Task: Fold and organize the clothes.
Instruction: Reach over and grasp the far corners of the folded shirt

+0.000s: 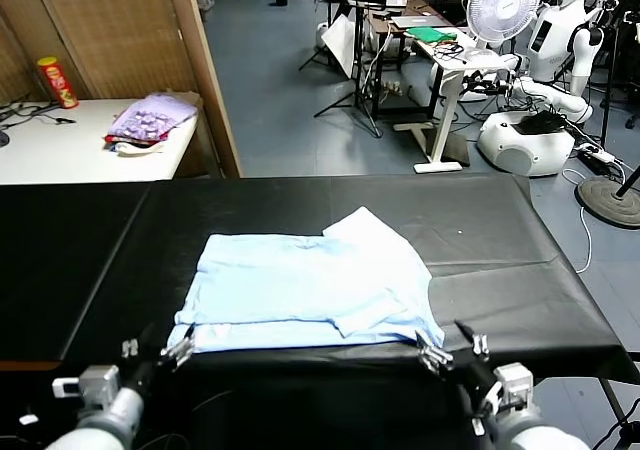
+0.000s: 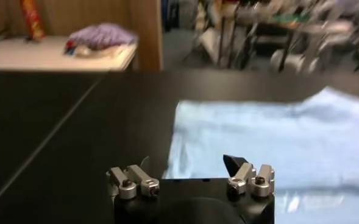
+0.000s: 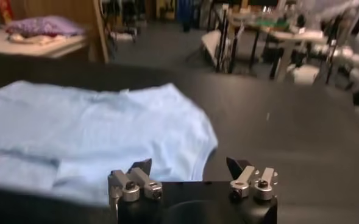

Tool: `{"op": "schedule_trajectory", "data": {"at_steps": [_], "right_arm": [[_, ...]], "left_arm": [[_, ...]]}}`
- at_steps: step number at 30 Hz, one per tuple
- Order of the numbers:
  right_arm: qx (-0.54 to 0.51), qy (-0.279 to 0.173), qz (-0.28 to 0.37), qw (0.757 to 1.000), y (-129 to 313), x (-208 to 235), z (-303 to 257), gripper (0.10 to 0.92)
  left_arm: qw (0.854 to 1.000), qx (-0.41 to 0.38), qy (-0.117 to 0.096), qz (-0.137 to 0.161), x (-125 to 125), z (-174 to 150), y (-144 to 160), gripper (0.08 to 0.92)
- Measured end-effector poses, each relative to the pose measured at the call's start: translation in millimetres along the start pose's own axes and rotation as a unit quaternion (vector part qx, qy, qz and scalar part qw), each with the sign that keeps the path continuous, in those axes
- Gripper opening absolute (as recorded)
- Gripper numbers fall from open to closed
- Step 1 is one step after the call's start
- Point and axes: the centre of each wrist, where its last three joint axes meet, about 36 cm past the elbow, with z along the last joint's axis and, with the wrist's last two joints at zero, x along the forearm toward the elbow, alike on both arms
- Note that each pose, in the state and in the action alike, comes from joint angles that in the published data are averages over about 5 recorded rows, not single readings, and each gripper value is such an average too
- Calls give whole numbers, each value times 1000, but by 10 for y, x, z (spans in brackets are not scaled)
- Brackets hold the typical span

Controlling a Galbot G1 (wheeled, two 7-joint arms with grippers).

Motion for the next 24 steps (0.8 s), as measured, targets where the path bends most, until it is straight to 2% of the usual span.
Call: {"op": "schedule_trajectory", "data": {"at_steps": [5,8,13,19,24], "right_arm": [[0,-11,5,1000,-37,-662,-197,798],[1,-7,6,1000,-33,-1032,-273,798],[-1,13,1,1000,37,-1588,-372,798],[-8,44,-8,999,157,-2100,-439,798],[0,75,-21,997,284,-2390,-480,798]], "left_arm": [[999,17,18,22,-479,-292,84,798],[999,22,18,31,-803,-477,166,798],[999,18,18,31,-1311,-699,243,798],[998,23,49,36,-1852,-862,289,798],[995,26,80,45,-2148,-890,318,798]]}}
